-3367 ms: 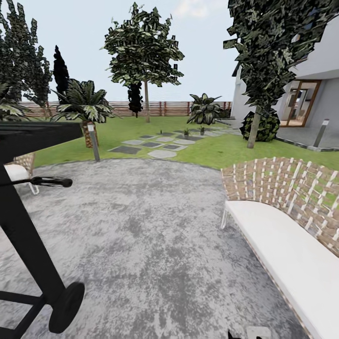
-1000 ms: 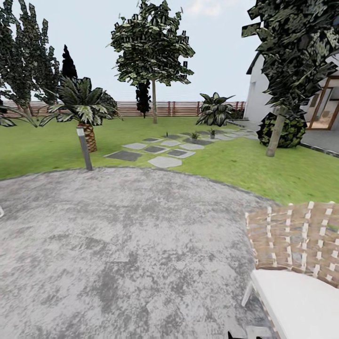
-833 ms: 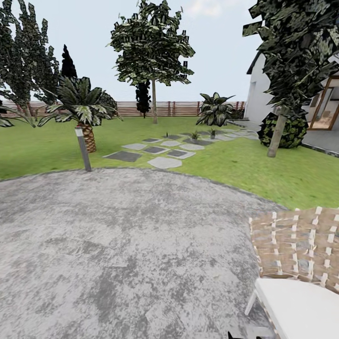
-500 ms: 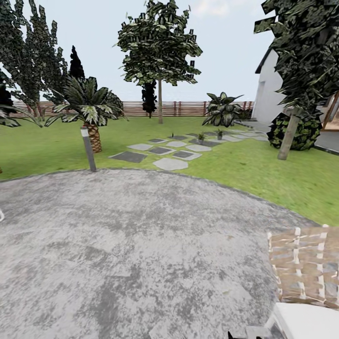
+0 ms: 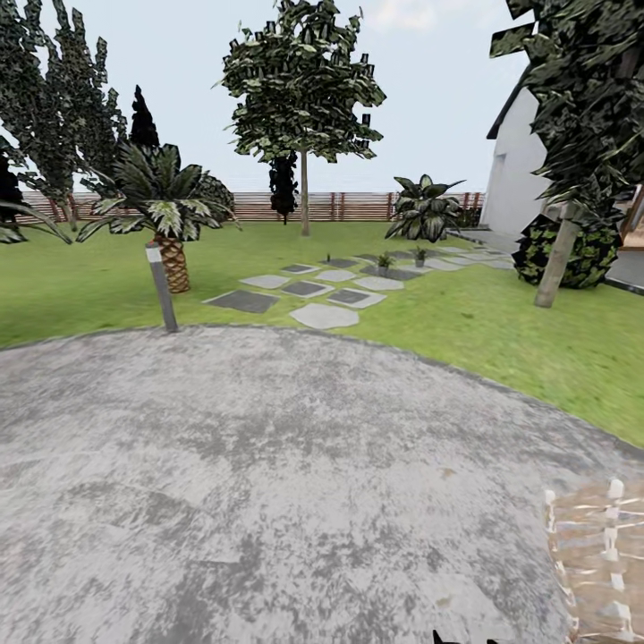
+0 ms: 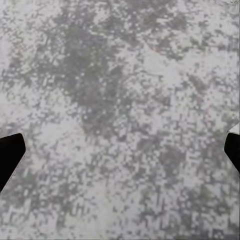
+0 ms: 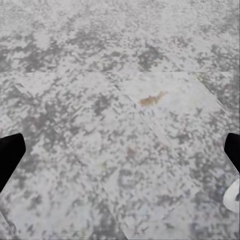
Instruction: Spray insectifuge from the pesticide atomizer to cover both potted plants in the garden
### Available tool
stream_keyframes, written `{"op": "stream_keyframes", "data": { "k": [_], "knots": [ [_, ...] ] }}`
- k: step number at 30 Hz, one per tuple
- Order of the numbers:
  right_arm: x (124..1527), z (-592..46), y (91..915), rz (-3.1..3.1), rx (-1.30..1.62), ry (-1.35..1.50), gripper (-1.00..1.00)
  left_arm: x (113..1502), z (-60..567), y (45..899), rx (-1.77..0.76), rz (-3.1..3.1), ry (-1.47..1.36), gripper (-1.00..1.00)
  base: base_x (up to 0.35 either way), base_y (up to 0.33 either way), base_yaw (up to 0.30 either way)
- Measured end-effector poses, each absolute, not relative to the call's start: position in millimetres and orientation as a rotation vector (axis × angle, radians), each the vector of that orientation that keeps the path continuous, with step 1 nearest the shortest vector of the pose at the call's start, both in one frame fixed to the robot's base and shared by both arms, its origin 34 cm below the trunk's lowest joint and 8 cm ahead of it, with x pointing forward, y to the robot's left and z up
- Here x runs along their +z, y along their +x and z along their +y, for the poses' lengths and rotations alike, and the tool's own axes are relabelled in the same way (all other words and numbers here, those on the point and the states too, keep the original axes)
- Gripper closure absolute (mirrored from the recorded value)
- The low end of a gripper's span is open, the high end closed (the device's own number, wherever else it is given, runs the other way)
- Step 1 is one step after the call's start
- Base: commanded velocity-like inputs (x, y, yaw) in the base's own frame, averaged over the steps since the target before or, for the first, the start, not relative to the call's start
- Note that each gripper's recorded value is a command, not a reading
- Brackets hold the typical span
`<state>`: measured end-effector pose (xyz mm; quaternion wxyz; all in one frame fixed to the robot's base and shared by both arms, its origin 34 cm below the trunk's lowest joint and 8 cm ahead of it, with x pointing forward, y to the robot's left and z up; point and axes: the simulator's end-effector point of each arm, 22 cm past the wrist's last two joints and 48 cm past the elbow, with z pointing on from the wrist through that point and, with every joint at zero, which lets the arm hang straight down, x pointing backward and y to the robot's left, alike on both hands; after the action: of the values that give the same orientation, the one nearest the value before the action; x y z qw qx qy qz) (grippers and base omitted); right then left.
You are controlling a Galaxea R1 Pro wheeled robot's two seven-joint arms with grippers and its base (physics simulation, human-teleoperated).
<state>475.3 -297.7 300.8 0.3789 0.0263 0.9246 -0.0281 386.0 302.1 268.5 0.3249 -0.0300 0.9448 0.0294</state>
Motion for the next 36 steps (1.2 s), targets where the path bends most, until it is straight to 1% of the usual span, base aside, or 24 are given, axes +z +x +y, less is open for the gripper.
{"op": "stream_keyframes", "data": {
  "k": [6, 15, 36],
  "knots": [
    [300.8, -297.6, 475.3, 2.362, -0.072, 0.067, -1.0, 268.5, 302.1, 386.0, 0.077, 2.477, -0.079, -1.0, 0.333, 0.014, 0.0],
    [300.8, -297.6, 475.3, 2.362, -0.072, 0.067, -1.0, 268.5, 302.1, 386.1, 0.077, 2.477, -0.079, -1.0, 0.329, 0.099, 0.0],
    [300.5, -298.8, 474.7, 2.364, -0.074, 0.067, -1.0, 268.2, 302.1, 385.1, 0.077, 2.479, -0.079, -1.0, 0.326, 0.003, 0.0]
  ]
}}
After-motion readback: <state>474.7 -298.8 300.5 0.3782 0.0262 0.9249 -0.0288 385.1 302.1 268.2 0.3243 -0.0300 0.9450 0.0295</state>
